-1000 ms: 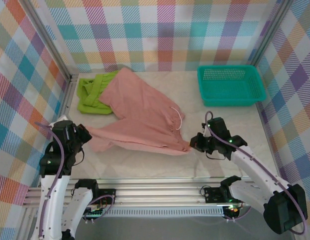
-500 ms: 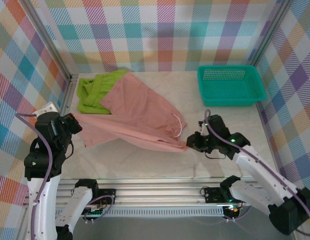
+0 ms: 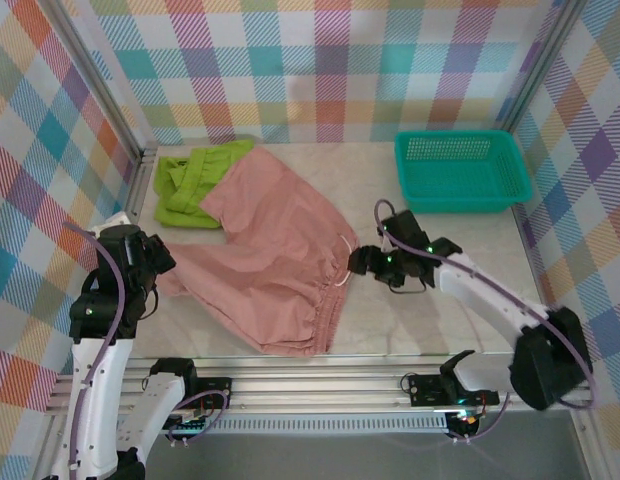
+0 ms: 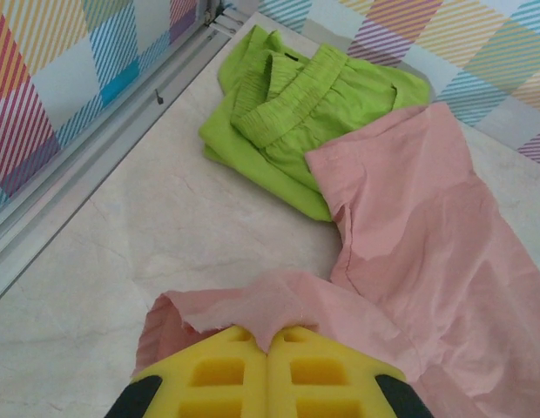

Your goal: Fold and stack the shorts

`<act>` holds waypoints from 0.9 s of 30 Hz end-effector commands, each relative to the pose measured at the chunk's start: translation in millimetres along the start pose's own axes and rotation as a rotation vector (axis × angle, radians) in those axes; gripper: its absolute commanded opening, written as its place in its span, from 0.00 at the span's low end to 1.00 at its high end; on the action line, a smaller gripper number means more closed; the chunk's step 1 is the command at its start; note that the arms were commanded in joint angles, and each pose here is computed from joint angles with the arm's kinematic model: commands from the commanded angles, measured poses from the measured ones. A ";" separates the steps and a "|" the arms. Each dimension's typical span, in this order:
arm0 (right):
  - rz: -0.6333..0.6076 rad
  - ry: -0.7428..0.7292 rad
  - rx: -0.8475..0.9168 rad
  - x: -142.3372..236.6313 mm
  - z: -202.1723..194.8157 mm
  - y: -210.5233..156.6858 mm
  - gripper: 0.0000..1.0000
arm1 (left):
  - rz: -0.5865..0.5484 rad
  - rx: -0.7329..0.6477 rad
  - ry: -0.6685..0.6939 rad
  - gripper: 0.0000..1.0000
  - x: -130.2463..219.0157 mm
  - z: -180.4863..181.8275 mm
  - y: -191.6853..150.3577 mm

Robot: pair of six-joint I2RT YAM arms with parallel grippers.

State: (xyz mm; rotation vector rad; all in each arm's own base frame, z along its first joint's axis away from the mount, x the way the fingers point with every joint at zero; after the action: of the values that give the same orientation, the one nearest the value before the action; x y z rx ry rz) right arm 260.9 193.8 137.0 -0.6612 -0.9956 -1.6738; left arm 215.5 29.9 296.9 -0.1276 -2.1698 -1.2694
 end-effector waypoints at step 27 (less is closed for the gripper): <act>-0.051 -0.045 -0.422 -84.2 -50.4 54.1 0.66 | 0.018 0.038 -0.042 0.00 -12.3 -1.7 -14.2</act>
State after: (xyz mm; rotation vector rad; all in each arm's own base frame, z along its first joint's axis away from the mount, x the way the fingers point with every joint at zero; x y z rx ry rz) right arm 337.2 184.3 52.7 -0.9651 -0.7398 -1.8789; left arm 219.1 23.8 277.0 -0.1745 -2.1901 -1.2288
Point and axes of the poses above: each hand's point on the last joint's axis, 136 mm out from that joint toward the fingers, its own x axis back along the fingers, its own z axis along the line the jaws close on, y = z × x, the point moved 2 cm from there along x, back along the fingers, and after that the axes turned 7 degrees about x, right-handed, at the moved point
